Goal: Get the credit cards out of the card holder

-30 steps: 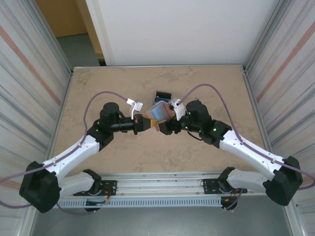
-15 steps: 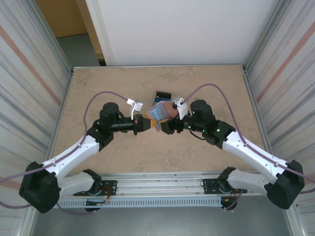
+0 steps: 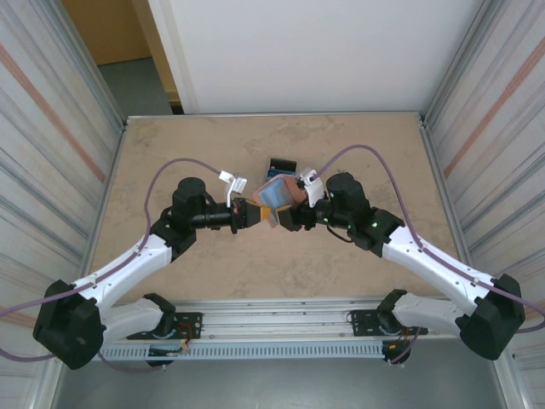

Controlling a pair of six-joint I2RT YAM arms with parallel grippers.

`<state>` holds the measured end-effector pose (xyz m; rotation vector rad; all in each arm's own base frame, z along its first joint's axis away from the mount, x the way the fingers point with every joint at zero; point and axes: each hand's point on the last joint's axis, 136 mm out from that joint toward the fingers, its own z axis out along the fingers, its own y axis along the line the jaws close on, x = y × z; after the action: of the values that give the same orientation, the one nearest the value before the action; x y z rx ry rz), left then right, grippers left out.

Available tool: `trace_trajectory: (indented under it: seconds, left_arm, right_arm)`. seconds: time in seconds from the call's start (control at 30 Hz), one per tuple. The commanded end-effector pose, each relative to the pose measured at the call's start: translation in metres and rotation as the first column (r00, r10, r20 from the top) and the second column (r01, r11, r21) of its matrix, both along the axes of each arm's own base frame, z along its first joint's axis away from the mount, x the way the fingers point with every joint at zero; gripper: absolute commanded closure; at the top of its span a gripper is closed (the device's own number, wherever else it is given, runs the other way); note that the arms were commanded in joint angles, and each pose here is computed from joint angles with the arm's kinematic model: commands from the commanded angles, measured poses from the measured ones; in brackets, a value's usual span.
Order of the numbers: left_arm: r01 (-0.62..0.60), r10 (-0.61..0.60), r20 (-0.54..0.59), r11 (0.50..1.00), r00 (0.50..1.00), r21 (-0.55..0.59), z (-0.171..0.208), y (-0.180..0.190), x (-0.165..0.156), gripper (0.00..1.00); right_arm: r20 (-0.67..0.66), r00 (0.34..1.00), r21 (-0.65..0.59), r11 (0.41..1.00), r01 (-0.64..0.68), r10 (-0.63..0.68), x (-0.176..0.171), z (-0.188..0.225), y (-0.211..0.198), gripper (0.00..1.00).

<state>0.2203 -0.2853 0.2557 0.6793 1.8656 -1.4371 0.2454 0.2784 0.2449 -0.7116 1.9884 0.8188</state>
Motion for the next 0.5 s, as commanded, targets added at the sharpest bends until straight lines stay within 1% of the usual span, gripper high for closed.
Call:
trace_trajectory:
  seconds: [0.0, 0.23, 0.33, 0.47]
  left_arm:
    - [0.064, -0.061, 0.061, 0.996, 0.996, -0.055, 0.023, -0.003, -0.012, 1.00]
    - [0.066, -0.063, 0.053, 0.997, 0.997, -0.046, 0.017, -0.002, -0.013, 1.00]
    - [0.066, -0.064, 0.049, 0.997, 0.997, -0.043, 0.015, -0.002, -0.013, 1.00]
    - [0.070, -0.068, 0.042, 0.997, 0.997, -0.036, 0.012, -0.004, -0.012, 1.00]
  right_arm:
    - [0.025, 0.997, -0.014, 0.997, 0.075, -0.074, 0.009, 0.000, -0.011, 0.32]
    - [0.028, 0.987, 0.007, 0.987, 0.158, -0.158, 0.017, 0.002, -0.030, 0.35]
    - [0.027, 0.980, -0.008, 0.980, 0.197, -0.197, 0.020, -0.002, -0.037, 0.37]
    - [0.022, 0.972, -0.027, 0.971, 0.236, -0.235, 0.025, -0.007, -0.042, 0.37]
